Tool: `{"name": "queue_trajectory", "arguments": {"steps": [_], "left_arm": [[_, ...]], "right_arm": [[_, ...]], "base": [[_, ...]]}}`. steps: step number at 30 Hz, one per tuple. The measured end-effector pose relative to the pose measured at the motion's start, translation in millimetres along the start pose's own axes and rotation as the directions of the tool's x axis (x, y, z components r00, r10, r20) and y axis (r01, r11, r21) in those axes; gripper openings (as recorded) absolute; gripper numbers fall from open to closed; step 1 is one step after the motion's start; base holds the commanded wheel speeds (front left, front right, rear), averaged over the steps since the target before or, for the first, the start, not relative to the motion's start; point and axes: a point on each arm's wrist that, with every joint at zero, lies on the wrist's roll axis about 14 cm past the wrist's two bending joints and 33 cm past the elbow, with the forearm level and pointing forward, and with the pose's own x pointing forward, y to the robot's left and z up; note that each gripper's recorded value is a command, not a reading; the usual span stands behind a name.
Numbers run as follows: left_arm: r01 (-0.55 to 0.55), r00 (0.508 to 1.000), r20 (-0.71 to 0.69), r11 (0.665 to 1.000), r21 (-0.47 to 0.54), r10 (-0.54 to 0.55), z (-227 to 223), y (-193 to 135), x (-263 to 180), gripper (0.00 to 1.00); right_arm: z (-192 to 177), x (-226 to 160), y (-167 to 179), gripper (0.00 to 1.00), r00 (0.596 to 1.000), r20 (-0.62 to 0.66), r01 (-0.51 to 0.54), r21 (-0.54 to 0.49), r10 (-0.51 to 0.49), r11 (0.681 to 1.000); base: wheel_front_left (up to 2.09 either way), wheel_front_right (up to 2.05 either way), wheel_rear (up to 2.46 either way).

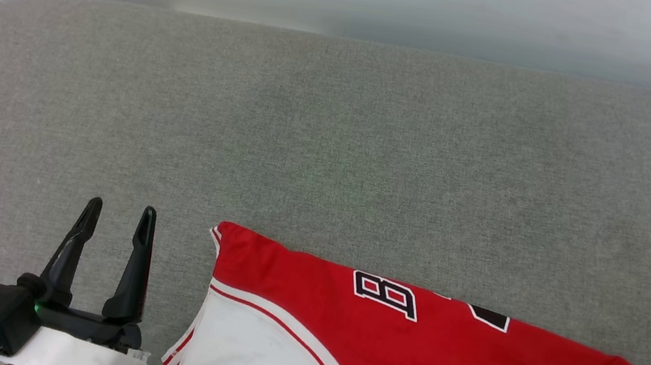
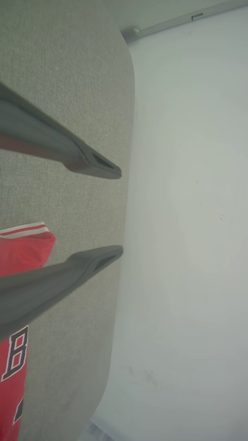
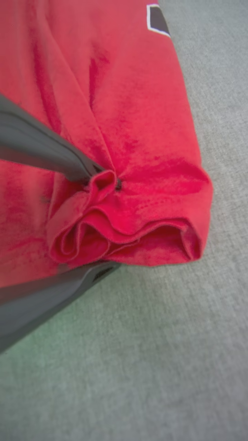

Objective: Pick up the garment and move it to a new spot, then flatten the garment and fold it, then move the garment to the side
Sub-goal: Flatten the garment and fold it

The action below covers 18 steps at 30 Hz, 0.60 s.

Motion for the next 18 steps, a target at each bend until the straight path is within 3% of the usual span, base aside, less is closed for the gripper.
{"name": "queue_trajectory", "arguments": {"steps": [7, 12, 18], "left_arm": [[0.016, 1.000, 0.020, 1.000, 0.003, -0.016, 8, -2, -1, 1.00], [0.027, 0.999, 0.024, 1.000, 0.002, -0.027, 9, -5, -2, 1.00], [0.047, 0.998, 0.029, 0.999, -0.002, -0.047, 10, -10, 0, 1.00]], "right_arm": [[3, -5, 6, 0.00, 0.999, 0.049, -0.019, -0.018, 0.020, 1.000], [16, -14, -10, 0.00, 0.994, 0.107, 0.021, -0.018, -0.019, 1.000], [54, -34, -56, 0.00, 0.968, 0.209, 0.146, -0.028, -0.137, 0.989]], "base": [[0.00, 0.00, 0.00], [0.00, 0.00, 0.00], [0.00, 0.00, 0.00]]}}
